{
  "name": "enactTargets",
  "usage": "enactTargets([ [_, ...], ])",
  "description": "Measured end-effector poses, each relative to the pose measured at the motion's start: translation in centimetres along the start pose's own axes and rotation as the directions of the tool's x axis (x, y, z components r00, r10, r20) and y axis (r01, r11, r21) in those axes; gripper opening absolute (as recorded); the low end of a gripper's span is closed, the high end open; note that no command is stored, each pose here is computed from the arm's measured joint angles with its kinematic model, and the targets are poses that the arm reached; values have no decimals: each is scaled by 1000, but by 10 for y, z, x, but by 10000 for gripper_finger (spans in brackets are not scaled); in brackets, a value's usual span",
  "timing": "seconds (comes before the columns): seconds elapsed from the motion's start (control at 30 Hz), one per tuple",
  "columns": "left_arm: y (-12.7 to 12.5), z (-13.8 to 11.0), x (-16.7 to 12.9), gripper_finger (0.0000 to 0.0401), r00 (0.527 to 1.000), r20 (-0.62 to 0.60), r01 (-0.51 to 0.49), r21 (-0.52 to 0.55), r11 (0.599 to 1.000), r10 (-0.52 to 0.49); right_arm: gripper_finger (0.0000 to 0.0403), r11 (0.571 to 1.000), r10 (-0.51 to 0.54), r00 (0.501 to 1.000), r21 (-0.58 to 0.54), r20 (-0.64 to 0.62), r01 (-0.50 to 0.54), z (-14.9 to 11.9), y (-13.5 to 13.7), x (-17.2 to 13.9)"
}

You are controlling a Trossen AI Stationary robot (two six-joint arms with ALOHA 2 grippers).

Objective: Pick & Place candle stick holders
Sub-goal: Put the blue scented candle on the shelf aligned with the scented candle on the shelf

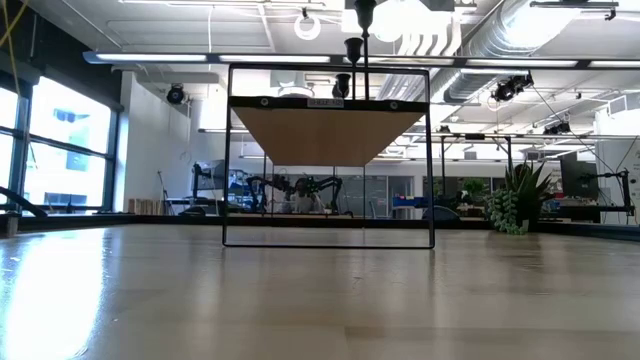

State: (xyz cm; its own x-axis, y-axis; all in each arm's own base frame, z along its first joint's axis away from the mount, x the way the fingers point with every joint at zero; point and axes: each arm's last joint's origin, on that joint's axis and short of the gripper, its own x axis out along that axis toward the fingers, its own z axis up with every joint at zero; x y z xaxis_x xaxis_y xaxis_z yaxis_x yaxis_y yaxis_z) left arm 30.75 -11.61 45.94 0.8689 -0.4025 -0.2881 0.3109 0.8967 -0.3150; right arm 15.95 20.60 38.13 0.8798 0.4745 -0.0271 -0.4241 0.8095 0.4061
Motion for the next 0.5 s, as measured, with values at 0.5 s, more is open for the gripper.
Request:
enactTargets([
  [0.5,0,-1,0,337,1000,-11,-2,16,1000,2,398,988,77,996,-133,36,-72,5,4,0],
])
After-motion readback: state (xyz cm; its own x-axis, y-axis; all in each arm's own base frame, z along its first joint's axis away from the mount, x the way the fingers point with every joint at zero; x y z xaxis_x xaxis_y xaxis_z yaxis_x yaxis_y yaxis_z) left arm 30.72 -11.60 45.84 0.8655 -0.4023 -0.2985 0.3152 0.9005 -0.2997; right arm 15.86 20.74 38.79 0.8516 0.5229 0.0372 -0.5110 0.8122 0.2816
